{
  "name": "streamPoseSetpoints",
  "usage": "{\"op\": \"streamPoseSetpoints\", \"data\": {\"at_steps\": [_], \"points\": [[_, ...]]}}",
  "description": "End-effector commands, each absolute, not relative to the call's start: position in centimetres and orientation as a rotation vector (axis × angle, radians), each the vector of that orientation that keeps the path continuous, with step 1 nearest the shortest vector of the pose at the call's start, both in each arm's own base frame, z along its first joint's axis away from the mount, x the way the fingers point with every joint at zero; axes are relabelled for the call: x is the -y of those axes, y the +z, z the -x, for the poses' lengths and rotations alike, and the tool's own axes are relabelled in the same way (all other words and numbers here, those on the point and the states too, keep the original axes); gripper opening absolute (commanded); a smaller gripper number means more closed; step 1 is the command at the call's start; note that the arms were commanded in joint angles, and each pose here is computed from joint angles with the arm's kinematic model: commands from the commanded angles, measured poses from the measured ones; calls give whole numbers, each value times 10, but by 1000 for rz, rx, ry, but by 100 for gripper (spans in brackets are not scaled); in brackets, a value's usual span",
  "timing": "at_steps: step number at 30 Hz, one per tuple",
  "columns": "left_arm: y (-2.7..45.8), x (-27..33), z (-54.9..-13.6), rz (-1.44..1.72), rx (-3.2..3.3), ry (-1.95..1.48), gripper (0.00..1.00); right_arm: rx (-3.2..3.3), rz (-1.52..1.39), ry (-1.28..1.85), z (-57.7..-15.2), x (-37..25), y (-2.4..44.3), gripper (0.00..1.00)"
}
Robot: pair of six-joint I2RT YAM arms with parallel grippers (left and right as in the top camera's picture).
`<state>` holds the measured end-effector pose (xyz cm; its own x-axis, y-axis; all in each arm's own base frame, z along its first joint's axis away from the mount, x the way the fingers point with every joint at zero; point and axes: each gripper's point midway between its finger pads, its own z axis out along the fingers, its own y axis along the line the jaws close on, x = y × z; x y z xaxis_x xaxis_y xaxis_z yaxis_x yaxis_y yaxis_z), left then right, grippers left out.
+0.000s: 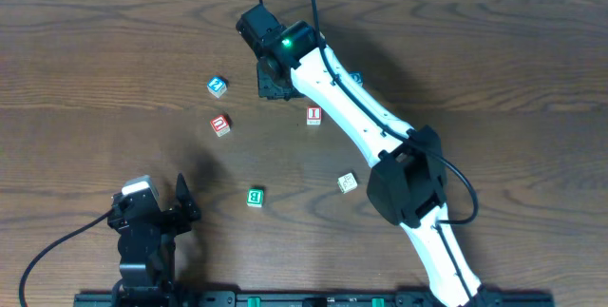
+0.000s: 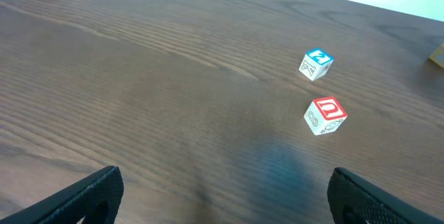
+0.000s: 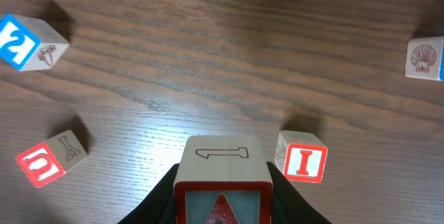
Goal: Spell out Ai2
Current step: 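Carry the A block with right gripper left of the I block, then lower the A block beside the I block and release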
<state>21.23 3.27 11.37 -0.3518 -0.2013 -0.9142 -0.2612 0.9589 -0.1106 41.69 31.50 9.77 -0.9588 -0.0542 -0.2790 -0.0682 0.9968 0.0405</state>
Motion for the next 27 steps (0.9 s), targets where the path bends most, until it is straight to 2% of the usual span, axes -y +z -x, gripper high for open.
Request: {"op": "streamPoseSetpoints", "data": {"at_steps": [1,14,27], "points": [[105,-36,-211,329,-1960,97,95,-2916,78,21,-411,-314,69,2],[105,-36,-211,329,-1960,98,95,-2986,89,-16,-405,-313,37,2],[105,-36,-211,329,-1960,97,95,-2955,102,-82,-411,-307,34,2]]}}
